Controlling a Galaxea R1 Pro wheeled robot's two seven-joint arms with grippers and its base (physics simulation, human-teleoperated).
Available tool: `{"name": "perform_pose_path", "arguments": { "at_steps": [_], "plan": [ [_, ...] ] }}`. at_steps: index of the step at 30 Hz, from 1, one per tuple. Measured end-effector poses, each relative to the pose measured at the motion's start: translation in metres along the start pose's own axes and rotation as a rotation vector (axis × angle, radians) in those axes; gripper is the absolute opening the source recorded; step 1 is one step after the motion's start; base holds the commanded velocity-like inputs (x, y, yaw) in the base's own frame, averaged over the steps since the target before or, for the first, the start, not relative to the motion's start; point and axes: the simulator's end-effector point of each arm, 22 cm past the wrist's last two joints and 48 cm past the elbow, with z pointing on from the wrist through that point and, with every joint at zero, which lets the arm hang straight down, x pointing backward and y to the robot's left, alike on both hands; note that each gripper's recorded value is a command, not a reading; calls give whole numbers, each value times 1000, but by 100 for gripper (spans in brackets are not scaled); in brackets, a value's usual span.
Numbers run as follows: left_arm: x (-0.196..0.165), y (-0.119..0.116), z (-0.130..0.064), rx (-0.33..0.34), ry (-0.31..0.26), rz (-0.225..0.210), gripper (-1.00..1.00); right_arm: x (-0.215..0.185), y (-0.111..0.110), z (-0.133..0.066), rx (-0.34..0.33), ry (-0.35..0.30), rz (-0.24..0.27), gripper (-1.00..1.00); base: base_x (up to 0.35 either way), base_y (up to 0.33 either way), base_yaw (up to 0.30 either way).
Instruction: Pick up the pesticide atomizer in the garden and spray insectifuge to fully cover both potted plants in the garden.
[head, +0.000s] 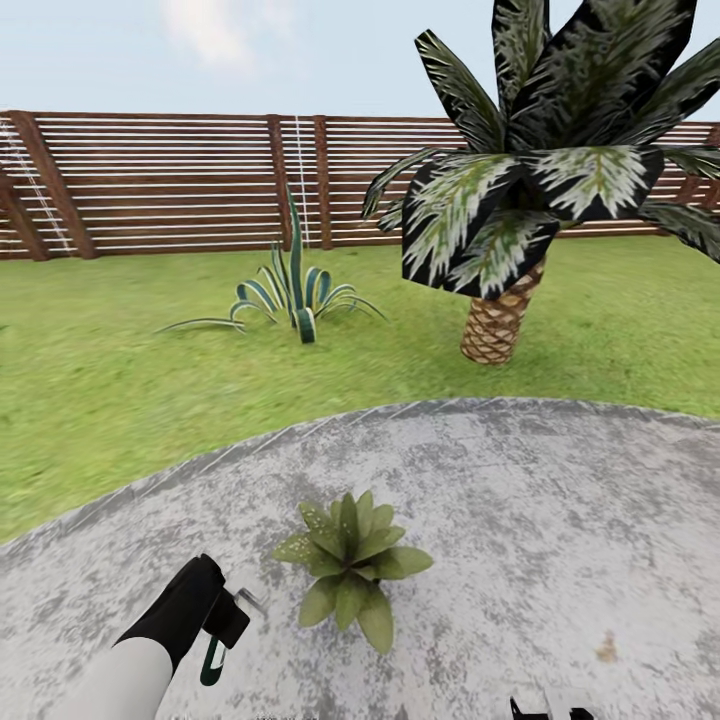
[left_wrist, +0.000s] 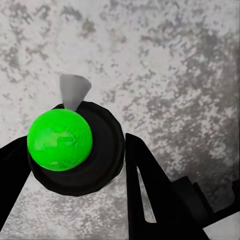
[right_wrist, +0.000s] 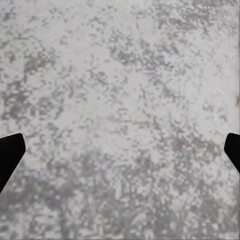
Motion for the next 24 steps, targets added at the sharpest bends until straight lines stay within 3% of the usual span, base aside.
{"name": "perform_pose_path", "arguments": {
  "at_steps": [10,24],
  "plan": [
    [0,-1,0,1,-1,0,-100,0,0,0,-1,0,-2,100,27,-271,270],
    [2,6,1,-32,4,-4,-100,0,0,0,-3,0,-4,100,130,-270,18]
  ]
}}
